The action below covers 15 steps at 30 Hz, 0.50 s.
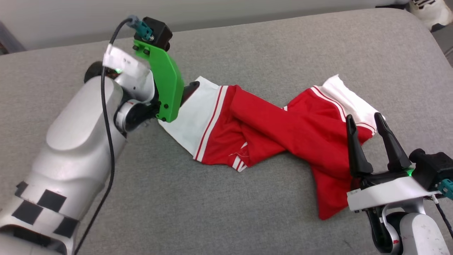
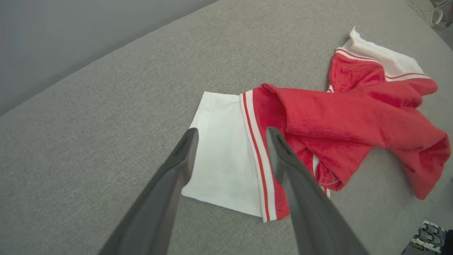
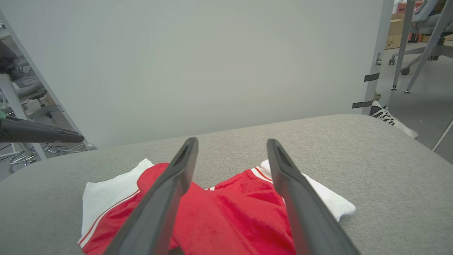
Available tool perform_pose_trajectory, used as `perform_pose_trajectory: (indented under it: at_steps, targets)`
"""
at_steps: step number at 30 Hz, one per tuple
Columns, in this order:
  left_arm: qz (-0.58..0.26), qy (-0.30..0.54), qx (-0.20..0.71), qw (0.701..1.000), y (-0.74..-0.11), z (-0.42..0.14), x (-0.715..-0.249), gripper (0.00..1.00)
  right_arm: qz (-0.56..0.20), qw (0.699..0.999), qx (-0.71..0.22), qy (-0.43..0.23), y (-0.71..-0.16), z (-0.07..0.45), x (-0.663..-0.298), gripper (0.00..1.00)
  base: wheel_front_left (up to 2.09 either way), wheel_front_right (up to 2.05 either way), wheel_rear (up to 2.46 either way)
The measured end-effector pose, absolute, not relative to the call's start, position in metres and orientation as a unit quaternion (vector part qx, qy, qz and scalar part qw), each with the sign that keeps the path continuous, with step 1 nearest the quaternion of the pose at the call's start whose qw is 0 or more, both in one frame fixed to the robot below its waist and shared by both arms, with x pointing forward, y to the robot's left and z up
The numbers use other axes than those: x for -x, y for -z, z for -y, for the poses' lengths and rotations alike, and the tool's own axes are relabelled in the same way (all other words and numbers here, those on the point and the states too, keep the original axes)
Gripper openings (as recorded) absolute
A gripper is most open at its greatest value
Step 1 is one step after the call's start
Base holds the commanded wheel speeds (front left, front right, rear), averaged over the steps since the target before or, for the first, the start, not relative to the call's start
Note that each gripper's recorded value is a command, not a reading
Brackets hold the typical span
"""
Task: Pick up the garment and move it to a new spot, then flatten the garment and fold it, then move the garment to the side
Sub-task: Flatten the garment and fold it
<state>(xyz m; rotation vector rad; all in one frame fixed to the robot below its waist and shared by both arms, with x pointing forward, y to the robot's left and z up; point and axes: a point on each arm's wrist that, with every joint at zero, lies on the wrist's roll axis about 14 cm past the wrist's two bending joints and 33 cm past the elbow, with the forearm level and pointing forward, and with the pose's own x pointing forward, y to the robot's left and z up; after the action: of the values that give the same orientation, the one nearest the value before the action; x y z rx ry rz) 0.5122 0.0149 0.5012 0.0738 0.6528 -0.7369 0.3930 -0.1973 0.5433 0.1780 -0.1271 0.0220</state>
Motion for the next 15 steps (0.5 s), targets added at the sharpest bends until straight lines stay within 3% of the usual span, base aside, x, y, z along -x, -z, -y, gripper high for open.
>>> perform_pose_trajectory:
  at_steps: [8, 15]
  targets:
    - [-0.422, 0.358, -0.086, 0.829, -0.451, -0.003, -0.543, 1.00, 0.045, 0.995, -0.093, 0.004, -0.525, 0.205, -0.401, 1.00, 0.00, 0.00, 0.00]
    - [-0.459, 0.354, -0.094, 0.809, -0.412, 0.005, -0.557, 1.00, 0.029, 0.994, -0.101, 0.014, -0.507, 0.209, -0.406, 1.00, 0.00, 0.00, 0.00]
